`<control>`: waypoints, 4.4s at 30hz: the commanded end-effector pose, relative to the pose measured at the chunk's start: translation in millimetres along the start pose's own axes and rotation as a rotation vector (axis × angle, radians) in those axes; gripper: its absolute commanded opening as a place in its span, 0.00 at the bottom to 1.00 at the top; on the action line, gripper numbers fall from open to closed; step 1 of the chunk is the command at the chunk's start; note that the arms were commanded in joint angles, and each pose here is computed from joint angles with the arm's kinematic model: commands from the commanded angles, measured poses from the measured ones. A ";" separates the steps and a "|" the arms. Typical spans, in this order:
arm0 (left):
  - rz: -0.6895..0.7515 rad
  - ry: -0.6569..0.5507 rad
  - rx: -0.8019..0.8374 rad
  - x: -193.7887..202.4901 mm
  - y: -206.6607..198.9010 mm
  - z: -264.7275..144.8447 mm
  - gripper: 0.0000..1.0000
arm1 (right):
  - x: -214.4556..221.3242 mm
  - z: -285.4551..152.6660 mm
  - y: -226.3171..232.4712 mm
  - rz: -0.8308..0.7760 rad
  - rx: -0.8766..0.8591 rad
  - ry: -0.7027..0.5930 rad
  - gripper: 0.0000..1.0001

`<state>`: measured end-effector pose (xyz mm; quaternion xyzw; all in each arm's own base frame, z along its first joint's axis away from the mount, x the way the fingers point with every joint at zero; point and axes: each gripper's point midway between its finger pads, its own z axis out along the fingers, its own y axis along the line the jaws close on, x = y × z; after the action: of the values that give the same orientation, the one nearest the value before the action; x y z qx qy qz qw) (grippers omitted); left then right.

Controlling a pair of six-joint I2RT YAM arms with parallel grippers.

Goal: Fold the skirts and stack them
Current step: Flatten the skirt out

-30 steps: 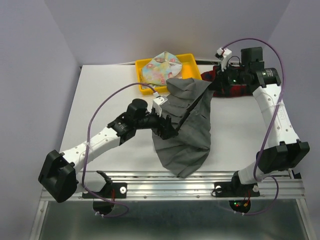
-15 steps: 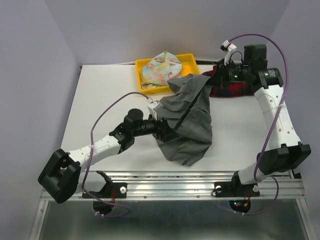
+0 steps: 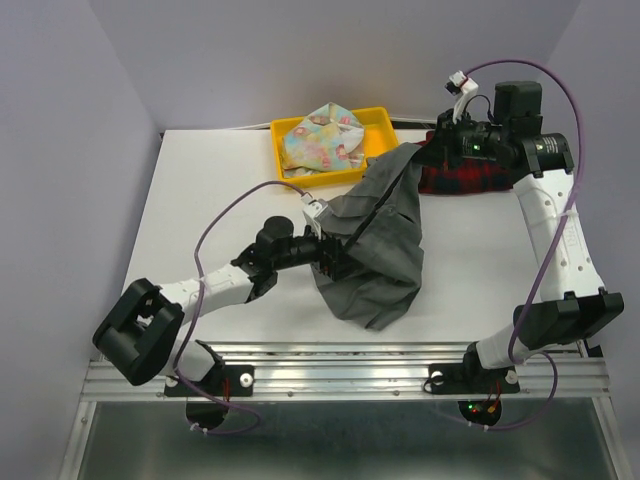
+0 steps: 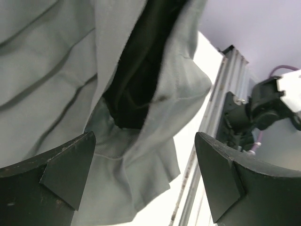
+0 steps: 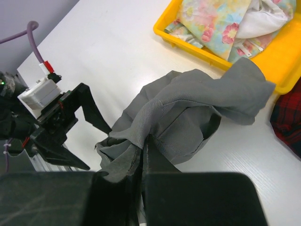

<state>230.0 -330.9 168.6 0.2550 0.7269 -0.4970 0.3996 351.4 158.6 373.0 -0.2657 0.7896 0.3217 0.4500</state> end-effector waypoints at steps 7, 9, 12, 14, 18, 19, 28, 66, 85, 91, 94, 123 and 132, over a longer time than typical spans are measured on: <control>0.157 -0.128 -0.090 -54.0 16.8 24.7 0.99 | -45.4 -25.0 36.4 -0.143 -0.089 -0.143 0.01; 0.183 -0.136 -0.096 -58.7 19.2 26.9 0.98 | -44.4 -25.8 38.2 -0.150 -0.096 -0.142 0.01; 0.238 -0.131 -0.096 -61.2 20.6 27.6 0.99 | -42.7 -27.3 39.9 -0.169 -0.102 -0.139 0.01; 0.262 -0.122 -0.115 -63.7 25.0 23.4 0.99 | -41.1 -27.4 39.4 -0.174 -0.100 -0.133 0.01; 0.359 -0.094 -0.104 -66.6 20.3 9.0 0.99 | -38.9 -26.2 39.0 -0.179 -0.107 -0.124 0.01; 0.406 -0.098 -0.108 -69.8 16.6 1.4 0.99 | -39.2 -26.3 40.0 -0.183 -0.113 -0.125 0.01; 0.397 0.014 0.012 -48.1 6.5 8.0 0.77 | -54.0 -30.1 45.7 -0.193 -0.126 -0.162 0.01; 0.531 -0.127 -0.202 -187.0 25.1 -87.9 0.00 | -75.8 -68.5 10.5 -0.350 0.226 -0.173 0.01; 0.949 0.058 -0.531 -174.6 -69.8 -262.8 0.00 | 17.3 -132.1 45.3 -0.607 0.225 0.131 0.01; 0.947 0.019 -0.432 -170.3 -111.8 -276.4 0.00 | 1.7 -150.6 58.1 -0.657 0.268 0.066 0.01; 0.882 0.123 -0.361 -145.9 -94.5 -257.3 0.00 | 4.2 -132.2 40.6 -0.557 0.275 0.086 0.01; -0.028 0.244 -0.667 -63.2 214.8 -206.9 0.86 | 147.9 136.1 -75.0 0.330 -0.044 0.280 0.66; -0.268 0.235 -0.589 -7.8 249.5 -194.1 0.73 | 163.6 218.6 -71.6 0.315 -0.086 0.280 0.62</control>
<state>354.2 -38.4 79.1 0.0896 0.9269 -0.2231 0.2882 416.1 227.5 117.5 -0.1972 0.8833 0.3605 0.2256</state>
